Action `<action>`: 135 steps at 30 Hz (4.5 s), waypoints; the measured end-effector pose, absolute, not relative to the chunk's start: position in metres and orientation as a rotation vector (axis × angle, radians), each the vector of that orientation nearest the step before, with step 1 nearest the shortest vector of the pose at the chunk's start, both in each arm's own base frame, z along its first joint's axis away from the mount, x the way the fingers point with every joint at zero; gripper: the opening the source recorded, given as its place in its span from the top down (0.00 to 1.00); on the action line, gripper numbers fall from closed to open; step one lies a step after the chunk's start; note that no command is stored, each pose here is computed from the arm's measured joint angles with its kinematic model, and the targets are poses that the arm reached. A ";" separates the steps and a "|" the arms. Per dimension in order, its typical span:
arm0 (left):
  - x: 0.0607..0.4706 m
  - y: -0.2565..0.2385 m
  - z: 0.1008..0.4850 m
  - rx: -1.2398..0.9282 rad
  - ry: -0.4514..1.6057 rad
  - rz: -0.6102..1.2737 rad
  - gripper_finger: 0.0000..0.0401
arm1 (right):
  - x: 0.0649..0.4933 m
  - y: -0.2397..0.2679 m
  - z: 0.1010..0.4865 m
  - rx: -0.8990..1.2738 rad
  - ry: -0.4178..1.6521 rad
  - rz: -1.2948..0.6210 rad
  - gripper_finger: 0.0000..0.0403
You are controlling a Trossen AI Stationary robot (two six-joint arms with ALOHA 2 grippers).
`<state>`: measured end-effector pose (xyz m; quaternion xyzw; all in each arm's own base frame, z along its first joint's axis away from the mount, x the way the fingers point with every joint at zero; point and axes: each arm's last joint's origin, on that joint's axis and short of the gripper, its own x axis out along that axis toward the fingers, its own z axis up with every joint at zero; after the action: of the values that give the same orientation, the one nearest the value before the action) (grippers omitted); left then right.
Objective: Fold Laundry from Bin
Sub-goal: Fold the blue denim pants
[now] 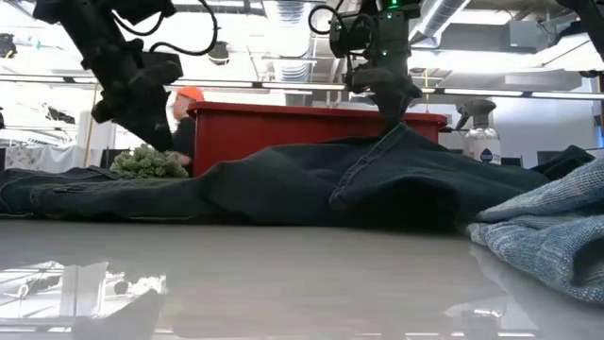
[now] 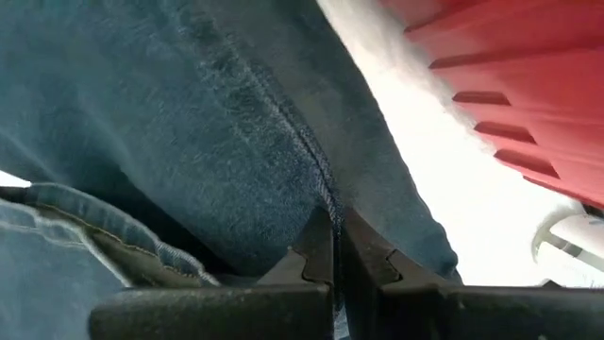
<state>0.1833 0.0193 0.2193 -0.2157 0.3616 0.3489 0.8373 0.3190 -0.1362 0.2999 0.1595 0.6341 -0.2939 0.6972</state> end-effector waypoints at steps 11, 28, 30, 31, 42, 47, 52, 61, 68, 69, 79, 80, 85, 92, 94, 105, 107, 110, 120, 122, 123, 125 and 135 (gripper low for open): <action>0.190 0.024 0.193 -0.396 0.935 0.715 0.83 | 0.308 -0.148 0.301 0.439 1.440 -0.669 0.94; 0.177 0.027 0.122 -0.410 1.103 0.751 0.84 | 0.278 -0.148 0.352 0.319 1.367 -0.621 0.50; 0.176 0.027 0.122 -0.415 1.100 0.749 0.84 | 0.270 -0.145 0.360 0.361 1.340 -0.589 0.49; 0.176 0.027 0.123 -0.420 1.096 0.746 0.84 | 0.267 -0.139 0.365 0.399 1.313 -0.530 0.49; 0.173 0.027 0.125 -0.452 1.082 0.741 0.84 | 0.253 -0.039 0.354 0.213 1.340 -0.280 0.52; 0.173 0.027 0.125 -0.432 1.096 0.711 0.84 | 0.238 -0.042 0.311 0.261 1.240 -0.262 0.52; 0.173 0.027 0.125 -0.410 1.112 0.695 0.84 | 0.233 -0.054 0.277 0.303 1.181 -0.266 0.52; 0.173 0.027 0.125 -0.392 1.122 0.682 0.84 | 0.243 -0.072 0.234 0.321 1.287 -0.266 0.52; 0.173 0.027 0.125 -0.360 1.132 0.661 0.84 | 0.252 -0.080 0.225 0.375 1.271 -0.289 0.69; 0.173 0.027 0.125 -0.359 1.132 0.661 0.84 | 0.251 -0.080 0.224 0.378 1.279 -0.291 0.75; 0.173 0.027 0.125 -0.330 1.139 0.642 0.84 | 0.244 -0.079 0.261 0.388 1.133 -0.389 0.96; 0.173 0.027 0.125 -0.331 1.136 0.640 0.84 | 0.242 -0.079 0.267 0.381 1.107 -0.407 0.96; 0.175 0.027 0.125 -0.335 1.119 0.636 0.84 | 0.244 -0.078 0.273 0.377 1.047 -0.400 0.80; 0.175 0.027 0.126 -0.322 1.114 0.624 0.84 | 0.248 -0.077 0.260 0.325 1.137 -0.397 0.41; 0.176 0.027 0.126 -0.323 1.114 0.624 0.84 | 0.250 -0.079 0.254 0.288 1.175 -0.406 0.37; 0.176 0.027 0.126 -0.343 1.107 0.640 0.84 | 0.275 -0.088 0.216 0.204 1.284 -0.289 0.78; 0.175 0.027 0.125 -0.342 1.114 0.642 0.84 | 0.274 -0.087 0.216 0.207 1.298 -0.275 0.93; 0.173 0.027 0.125 -0.338 1.135 0.645 0.84 | 0.267 -0.085 0.227 0.241 1.297 -0.293 0.94; 0.172 0.027 0.125 -0.338 1.145 0.652 0.84 | 0.204 -0.085 0.317 0.403 1.151 -0.697 0.94; 0.172 0.027 0.125 -0.342 1.146 0.655 0.84 | 0.185 -0.085 0.324 0.455 1.144 -0.864 0.94; 0.172 0.027 0.125 -0.342 1.147 0.655 0.84 | 0.175 -0.085 0.326 0.481 1.141 -0.949 0.94; 0.172 0.027 0.125 -0.344 1.150 0.653 0.84 | 0.158 -0.083 0.332 0.525 1.113 -1.104 0.94; 0.171 0.026 0.125 -0.355 1.166 0.638 0.84 | 0.113 -0.068 0.345 0.752 0.843 -1.456 0.94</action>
<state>0.1709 0.0260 0.1249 -0.1640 0.5382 0.2944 0.7725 0.1127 -0.0683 0.3452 0.3249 0.3644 -0.6292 0.6047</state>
